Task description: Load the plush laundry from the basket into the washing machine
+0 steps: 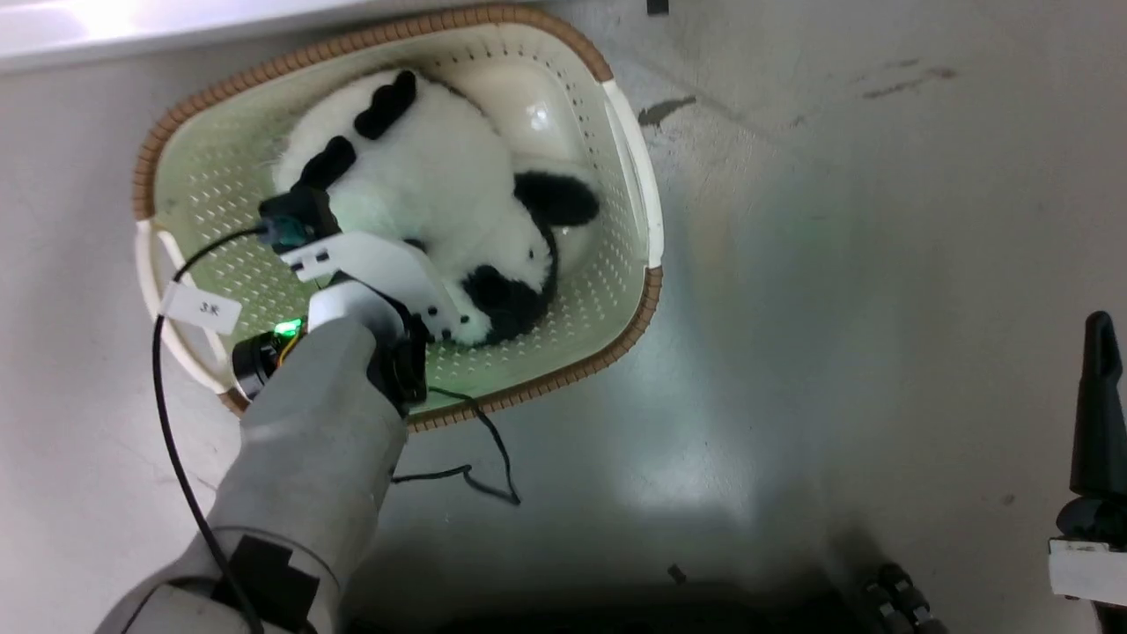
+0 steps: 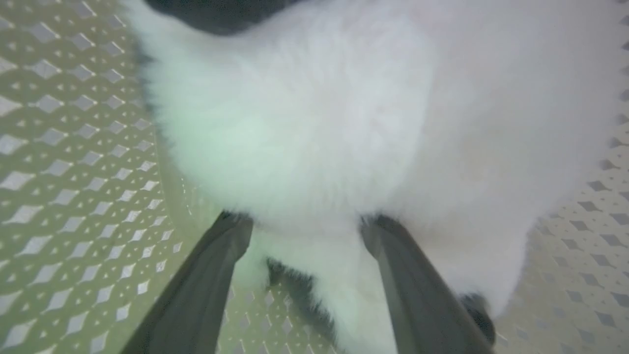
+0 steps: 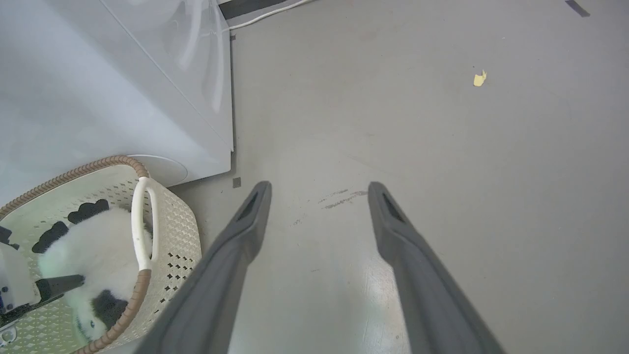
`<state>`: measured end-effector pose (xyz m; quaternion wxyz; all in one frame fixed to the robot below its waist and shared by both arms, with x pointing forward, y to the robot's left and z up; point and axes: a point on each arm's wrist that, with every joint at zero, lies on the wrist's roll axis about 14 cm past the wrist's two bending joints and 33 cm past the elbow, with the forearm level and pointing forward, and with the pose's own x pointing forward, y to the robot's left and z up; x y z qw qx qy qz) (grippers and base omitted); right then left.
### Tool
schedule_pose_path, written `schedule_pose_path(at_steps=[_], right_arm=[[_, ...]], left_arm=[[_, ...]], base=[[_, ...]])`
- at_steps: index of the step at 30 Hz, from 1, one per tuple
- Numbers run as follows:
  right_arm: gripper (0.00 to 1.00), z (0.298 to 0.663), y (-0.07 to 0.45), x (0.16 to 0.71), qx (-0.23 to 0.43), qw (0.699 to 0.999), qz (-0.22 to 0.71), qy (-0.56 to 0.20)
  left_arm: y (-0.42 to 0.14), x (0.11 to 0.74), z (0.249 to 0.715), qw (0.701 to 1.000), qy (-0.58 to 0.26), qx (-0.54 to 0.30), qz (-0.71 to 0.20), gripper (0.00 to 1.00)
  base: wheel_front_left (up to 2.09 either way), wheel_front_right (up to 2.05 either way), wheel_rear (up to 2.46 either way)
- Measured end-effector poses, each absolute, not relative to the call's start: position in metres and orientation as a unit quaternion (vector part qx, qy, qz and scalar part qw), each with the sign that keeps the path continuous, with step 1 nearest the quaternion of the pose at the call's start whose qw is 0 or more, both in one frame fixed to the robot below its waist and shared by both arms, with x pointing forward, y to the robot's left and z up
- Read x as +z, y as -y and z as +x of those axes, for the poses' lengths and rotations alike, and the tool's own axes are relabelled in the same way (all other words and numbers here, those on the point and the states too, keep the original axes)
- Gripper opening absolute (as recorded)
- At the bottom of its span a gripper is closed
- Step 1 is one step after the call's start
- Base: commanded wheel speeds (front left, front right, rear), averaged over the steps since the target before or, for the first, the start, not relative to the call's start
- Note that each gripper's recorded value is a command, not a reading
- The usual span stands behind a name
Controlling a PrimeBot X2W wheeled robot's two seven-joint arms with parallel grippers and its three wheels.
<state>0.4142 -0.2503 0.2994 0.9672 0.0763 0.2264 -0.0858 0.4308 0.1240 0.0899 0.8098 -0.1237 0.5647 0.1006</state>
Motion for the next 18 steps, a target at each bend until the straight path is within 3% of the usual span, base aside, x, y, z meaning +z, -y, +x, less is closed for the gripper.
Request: schedule_pose_path(at_steps=[5, 6, 7, 8, 18], right_arm=[[1.00, 0.410, 0.254, 0.289, -0.093, 0.964, 0.074, -0.237], [1.00, 0.410, 0.255, 0.289, -0.094, 0.964, 0.073, -0.237], [1.00, 0.410, 0.256, 0.289, -0.095, 0.964, 0.073, -0.236], [1.00, 0.411, 0.256, 0.290, -0.095, 0.965, 0.072, -0.233], [1.00, 0.419, 0.247, 0.296, -0.080, 0.969, 0.081, -0.221]], left_arm=[[-0.115, 0.075, 0.432, 0.803, -0.575, 0.090, -0.130, 1.00], [-0.112, 0.074, 0.432, 0.802, -0.576, 0.083, -0.131, 0.96], [-0.110, 0.073, 0.432, 0.801, -0.578, 0.079, -0.134, 0.07], [-0.108, 0.073, 0.433, 0.802, -0.577, 0.069, -0.136, 0.00], [-0.107, 0.088, 0.441, 0.820, -0.549, 0.054, -0.154, 0.00]], base=[[0.00, 0.00, 0.00], [0.00, 0.00, 0.00], [0.00, 0.00, 0.00], [0.00, 0.00, 0.00], [0.00, 0.00, 0.00]])
